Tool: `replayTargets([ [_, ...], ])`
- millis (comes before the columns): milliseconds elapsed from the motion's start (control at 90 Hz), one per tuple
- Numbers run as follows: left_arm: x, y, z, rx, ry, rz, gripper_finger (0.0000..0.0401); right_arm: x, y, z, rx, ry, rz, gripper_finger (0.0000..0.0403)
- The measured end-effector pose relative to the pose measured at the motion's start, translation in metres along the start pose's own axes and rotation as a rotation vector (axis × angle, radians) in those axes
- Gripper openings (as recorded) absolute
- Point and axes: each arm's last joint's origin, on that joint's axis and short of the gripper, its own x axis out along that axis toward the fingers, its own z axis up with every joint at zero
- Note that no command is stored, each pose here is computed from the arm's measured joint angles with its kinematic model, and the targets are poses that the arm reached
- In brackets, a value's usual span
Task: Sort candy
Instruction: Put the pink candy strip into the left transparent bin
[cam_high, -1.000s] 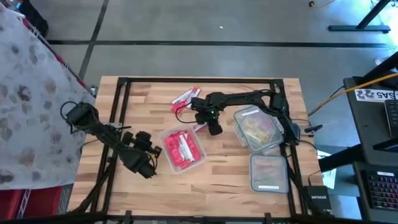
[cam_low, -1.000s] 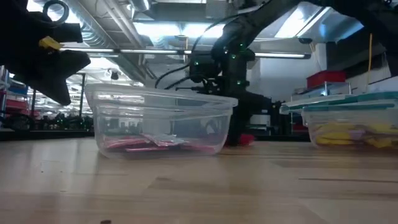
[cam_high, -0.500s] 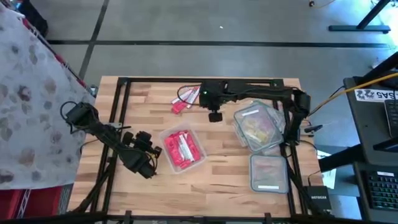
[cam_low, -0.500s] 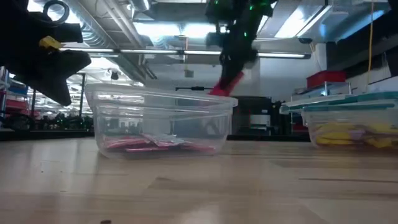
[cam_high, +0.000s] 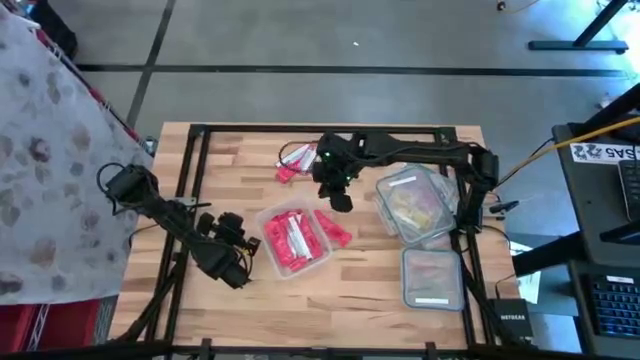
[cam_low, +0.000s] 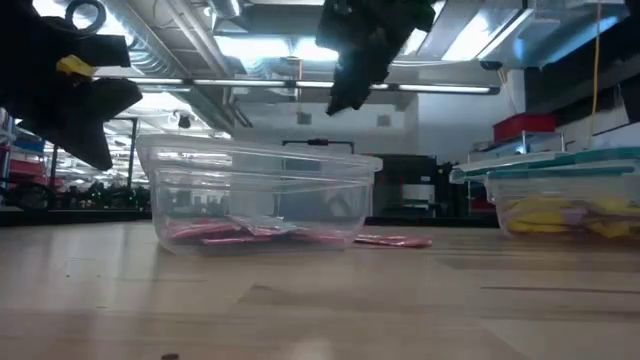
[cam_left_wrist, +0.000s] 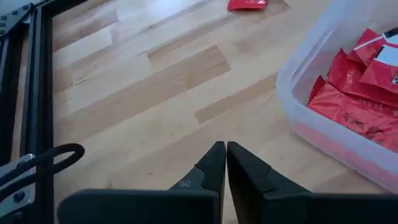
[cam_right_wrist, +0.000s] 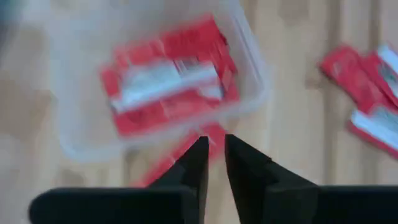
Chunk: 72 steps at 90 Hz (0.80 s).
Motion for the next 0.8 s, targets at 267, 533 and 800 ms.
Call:
replayTargets([
  [267, 0.0, 0.0, 0.0, -0.003, -0.006, -0.004, 0.0, 0.04, 0.022, -0.025, 0.043, 0.255, 0.091, 0.02],
  [533, 0.0, 0.0, 0.001, 0.007, -0.041, -0.012, 0.0, 0.093, 0.065, -0.07, 0.195, 0.402, -0.09, 0.028],
  [800, 0.0, -0.001, 0.002, 0.031, -0.05, -0.016, 0.0, 0.118, 0.085, -0.087, 0.325, 0.266, -0.212, 0.0251],
])
